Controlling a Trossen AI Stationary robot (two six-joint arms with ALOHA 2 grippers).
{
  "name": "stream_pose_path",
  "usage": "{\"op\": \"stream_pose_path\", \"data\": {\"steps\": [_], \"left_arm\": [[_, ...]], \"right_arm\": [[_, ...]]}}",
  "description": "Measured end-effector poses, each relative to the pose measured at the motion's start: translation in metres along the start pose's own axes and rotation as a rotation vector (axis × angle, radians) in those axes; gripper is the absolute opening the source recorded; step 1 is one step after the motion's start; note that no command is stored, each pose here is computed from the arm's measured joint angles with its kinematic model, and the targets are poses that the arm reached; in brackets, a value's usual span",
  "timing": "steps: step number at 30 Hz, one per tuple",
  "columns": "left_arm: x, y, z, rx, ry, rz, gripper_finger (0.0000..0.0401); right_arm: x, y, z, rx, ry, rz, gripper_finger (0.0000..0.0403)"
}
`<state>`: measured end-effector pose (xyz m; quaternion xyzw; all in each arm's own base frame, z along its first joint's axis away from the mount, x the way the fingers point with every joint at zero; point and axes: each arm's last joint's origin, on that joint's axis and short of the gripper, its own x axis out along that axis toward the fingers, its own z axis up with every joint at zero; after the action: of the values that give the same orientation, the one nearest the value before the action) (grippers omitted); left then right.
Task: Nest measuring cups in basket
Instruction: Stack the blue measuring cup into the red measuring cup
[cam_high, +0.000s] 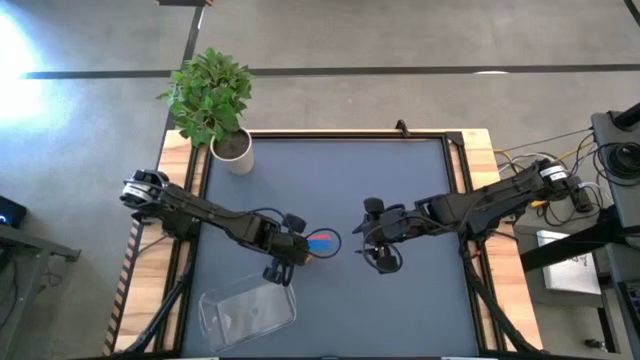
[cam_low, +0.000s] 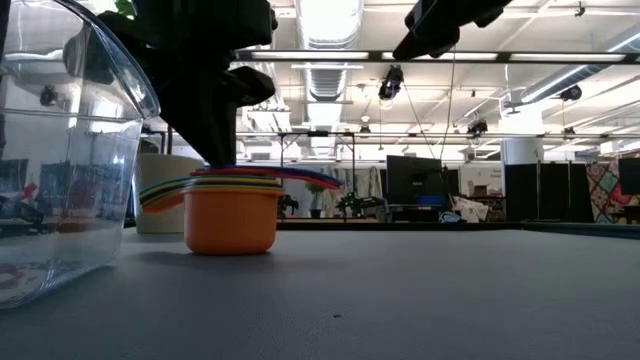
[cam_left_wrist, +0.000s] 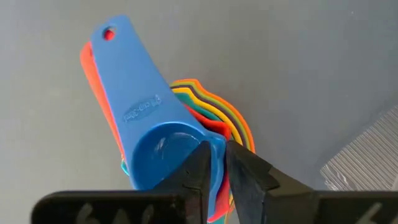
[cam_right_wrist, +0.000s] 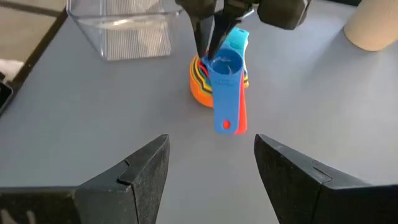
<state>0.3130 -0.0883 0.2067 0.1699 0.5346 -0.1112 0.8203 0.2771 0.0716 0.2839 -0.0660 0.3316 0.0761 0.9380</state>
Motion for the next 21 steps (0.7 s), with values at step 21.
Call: {"op": "stream_pose_path", "data": {"steps": [21], "left_arm": [[-0.048,0.005,-0.005,-0.084,-0.043,0.011,0.0152]], "right_arm": [[0.008,0.001,-0.002,-0.027,-0.085,0.005,0.0226]]}}
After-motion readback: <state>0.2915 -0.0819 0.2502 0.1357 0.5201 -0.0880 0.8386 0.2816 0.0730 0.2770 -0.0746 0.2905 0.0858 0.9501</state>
